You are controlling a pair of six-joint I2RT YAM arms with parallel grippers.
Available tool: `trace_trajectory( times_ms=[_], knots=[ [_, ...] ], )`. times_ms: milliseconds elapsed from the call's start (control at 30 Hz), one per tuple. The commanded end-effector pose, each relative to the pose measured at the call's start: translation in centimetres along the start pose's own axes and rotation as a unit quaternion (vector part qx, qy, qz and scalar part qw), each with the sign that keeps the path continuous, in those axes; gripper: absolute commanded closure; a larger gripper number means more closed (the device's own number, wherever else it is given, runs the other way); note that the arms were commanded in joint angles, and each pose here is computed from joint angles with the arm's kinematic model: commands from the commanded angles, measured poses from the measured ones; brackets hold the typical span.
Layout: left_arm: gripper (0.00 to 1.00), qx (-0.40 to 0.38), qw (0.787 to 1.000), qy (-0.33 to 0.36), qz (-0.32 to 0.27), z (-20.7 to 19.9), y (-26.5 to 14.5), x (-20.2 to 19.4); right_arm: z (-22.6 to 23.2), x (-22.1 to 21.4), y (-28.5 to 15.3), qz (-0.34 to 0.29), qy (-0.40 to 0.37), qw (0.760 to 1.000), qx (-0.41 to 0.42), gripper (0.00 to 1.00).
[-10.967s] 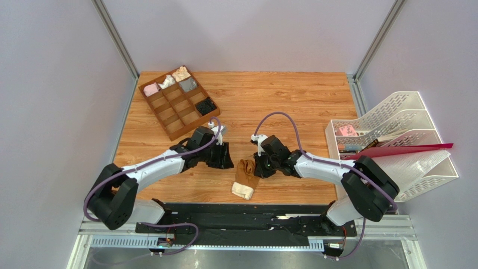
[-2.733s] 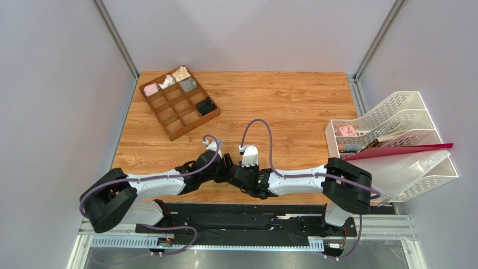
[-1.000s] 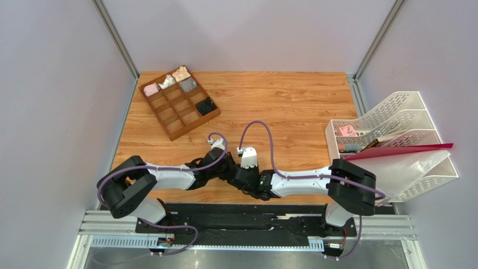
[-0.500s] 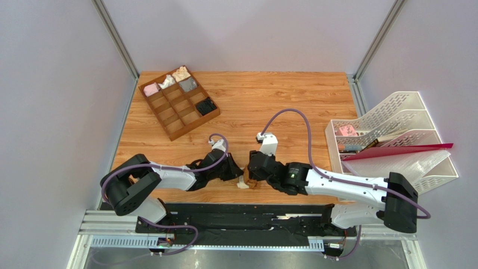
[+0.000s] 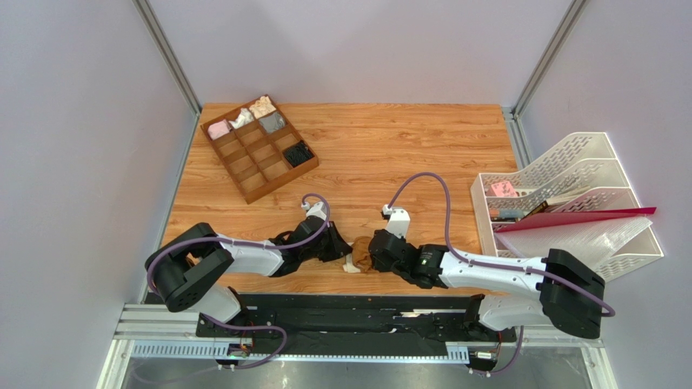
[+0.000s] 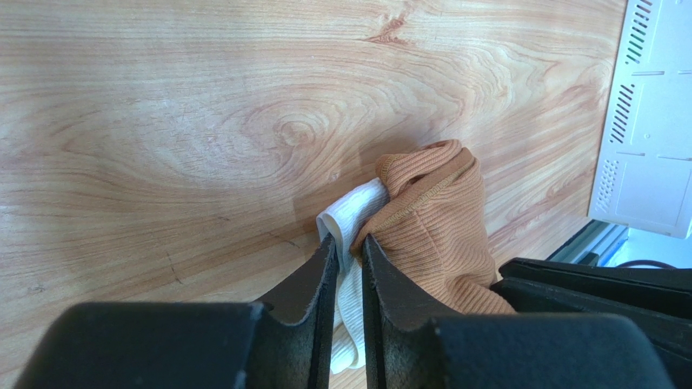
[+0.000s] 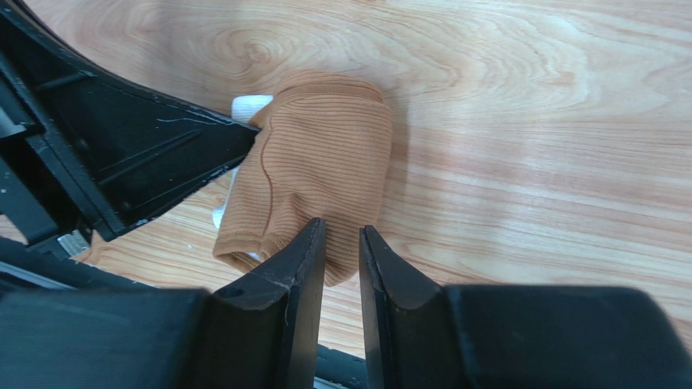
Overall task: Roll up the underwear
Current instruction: Roll the underwear to the center of the board.
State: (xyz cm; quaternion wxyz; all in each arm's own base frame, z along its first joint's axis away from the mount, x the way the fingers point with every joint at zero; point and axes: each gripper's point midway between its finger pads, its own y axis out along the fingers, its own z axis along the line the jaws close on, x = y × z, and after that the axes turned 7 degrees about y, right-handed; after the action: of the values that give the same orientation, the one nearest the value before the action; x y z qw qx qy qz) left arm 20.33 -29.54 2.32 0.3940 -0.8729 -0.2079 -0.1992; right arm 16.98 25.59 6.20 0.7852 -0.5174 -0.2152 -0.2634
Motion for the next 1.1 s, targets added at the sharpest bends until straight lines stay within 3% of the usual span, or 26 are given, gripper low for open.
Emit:
trace_trajectory(
  times_ms=[0, 667, 767, 800, 900, 1067],
  knots=[
    [0.80, 0.023, 1.000, 0.001, 0.019, 1.6, -0.2, -1.4, 2.4, 1.0, 0.1, -0.018, 0.034, 0.998, 0.043, 0.74],
    [0.79, 0.018, 1.000, -0.008, 0.019, 1.3, -0.3, -1.4, 5.1, -3.4, 2.8, 0.043, -0.042, 0.998, 0.030, 0.75],
    [0.71, 0.009, 1.000, -0.012, 0.008, 0.6, -1.0, -0.7, 4.4, -3.8, 3.3, 0.046, -0.046, 0.998, 0.005, 0.76],
    [0.63, 0.023, 1.000, -0.011, 0.006, 1.1, -1.3, -0.6, 4.0, -3.8, 3.4, 0.045, -0.048, 0.998, -0.004, 0.76],
    [0.51, 0.031, 1.000, -0.003, -0.006, 0.8, -2.6, 0.3, 3.1, -3.9, 3.4, 0.043, -0.045, 0.998, -0.024, 0.76],
    [0.43, 0.048, 0.999, -0.003, -0.023, 1.3, -4.4, 1.1, 2.8, -3.7, 3.3, 0.039, -0.043, 0.998, -0.029, 0.76]
  ],
)
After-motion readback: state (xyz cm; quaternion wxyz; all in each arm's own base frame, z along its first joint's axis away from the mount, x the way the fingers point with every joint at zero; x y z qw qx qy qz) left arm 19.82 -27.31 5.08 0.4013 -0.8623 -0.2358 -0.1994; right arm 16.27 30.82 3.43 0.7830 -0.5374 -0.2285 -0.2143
